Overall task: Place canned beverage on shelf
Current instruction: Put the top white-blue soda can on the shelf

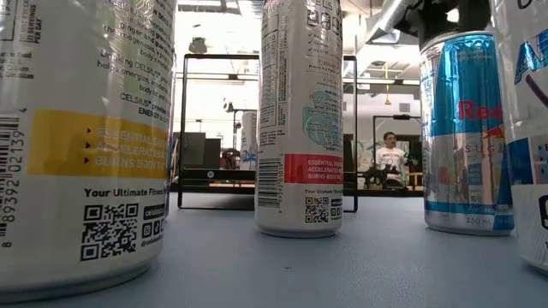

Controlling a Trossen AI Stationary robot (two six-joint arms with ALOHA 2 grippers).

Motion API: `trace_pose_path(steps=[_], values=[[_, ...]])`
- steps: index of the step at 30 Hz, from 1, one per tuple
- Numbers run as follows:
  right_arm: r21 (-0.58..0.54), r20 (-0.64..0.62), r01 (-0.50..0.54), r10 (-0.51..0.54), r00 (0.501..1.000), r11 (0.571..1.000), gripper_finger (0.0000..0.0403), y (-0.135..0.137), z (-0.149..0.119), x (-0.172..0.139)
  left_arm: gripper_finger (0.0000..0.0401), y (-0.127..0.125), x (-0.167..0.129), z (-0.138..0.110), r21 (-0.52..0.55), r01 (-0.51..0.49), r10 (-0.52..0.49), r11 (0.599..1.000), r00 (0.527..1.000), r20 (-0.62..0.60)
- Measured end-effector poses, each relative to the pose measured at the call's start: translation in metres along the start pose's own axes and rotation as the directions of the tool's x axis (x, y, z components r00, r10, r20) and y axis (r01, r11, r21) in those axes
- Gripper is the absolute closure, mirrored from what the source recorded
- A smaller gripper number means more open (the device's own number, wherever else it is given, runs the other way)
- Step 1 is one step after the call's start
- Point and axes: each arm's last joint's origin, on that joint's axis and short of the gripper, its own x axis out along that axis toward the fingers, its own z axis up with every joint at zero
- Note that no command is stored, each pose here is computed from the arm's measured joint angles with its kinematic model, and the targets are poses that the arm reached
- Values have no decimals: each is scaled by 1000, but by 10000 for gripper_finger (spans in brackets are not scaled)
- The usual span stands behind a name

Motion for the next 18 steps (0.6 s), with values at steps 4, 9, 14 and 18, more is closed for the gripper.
trace_pose_path(steps=[4,9,14,18], values=[[109,-23,82,-80,997,991,194,-24,-10,-10,110,0,-2,0,22,0,0,1000,1000,2],[188,-31,123,-119,992,974,193,-53,-6,-11,110,4,-19,4,17,4,-4,1000,999,37],[184,-34,170,-166,985,968,192,-82,17,-11,110,13,-44,6,3,-24,24,1000,998,57],[183,-17,223,-224,974,957,192,-108,36,-18,110,21,-60,6,-7,-48,49,999,997,68]])
